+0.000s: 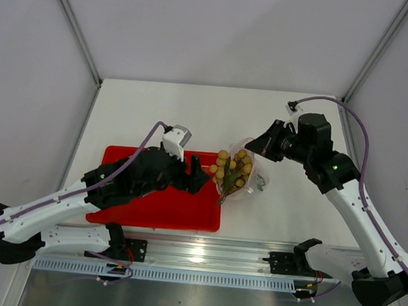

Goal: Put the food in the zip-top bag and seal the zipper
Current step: Place the fake fruit in the zipper food storage bag.

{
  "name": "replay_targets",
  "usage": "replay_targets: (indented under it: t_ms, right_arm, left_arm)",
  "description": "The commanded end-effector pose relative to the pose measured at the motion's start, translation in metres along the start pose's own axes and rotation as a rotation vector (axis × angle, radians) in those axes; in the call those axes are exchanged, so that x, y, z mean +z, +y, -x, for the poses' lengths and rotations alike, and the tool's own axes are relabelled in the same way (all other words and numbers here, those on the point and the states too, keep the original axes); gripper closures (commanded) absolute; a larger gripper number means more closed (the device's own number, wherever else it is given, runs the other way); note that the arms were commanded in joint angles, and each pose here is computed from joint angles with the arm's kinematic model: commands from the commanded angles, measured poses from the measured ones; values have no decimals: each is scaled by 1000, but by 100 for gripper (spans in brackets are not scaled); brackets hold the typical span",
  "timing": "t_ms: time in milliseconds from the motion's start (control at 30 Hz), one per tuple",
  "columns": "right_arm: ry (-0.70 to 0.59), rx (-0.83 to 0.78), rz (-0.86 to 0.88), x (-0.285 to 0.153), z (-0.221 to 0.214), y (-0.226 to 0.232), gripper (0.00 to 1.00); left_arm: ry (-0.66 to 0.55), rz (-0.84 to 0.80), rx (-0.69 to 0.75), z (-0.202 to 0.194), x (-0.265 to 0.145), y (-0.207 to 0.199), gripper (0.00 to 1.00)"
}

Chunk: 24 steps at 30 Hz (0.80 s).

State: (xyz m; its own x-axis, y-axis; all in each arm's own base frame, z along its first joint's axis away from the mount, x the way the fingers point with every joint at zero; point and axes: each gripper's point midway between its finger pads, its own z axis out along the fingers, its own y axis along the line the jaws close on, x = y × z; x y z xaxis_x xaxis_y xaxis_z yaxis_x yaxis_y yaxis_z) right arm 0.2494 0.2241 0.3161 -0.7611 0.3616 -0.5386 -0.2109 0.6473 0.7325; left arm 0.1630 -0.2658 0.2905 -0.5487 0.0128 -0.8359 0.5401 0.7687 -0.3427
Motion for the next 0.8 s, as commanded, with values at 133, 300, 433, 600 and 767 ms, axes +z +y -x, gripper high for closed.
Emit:
replay_targets:
  t_ms: [133,300,433,600,767]
  right_arm:
    - [-55,-33,86,-22,16,24,100]
    - [-54,-31,99,-21,17,26,100]
    - [-56,-32,101,-23,17,27,100]
    - [-57,-34,104,-24,17,28,100]
    - [-62,-36,113,-26,18,31,100]
  left_arm:
    - [7,-146,-39,-34,8,-9,52]
    - [100,-343,-119,-59,8,-44,51]
    - [90,-413,-212,-60,9,-56,49]
    - [82,-449,-273,-59,11,-60,38]
    - [126,-470,-328,-65,19,-63,33]
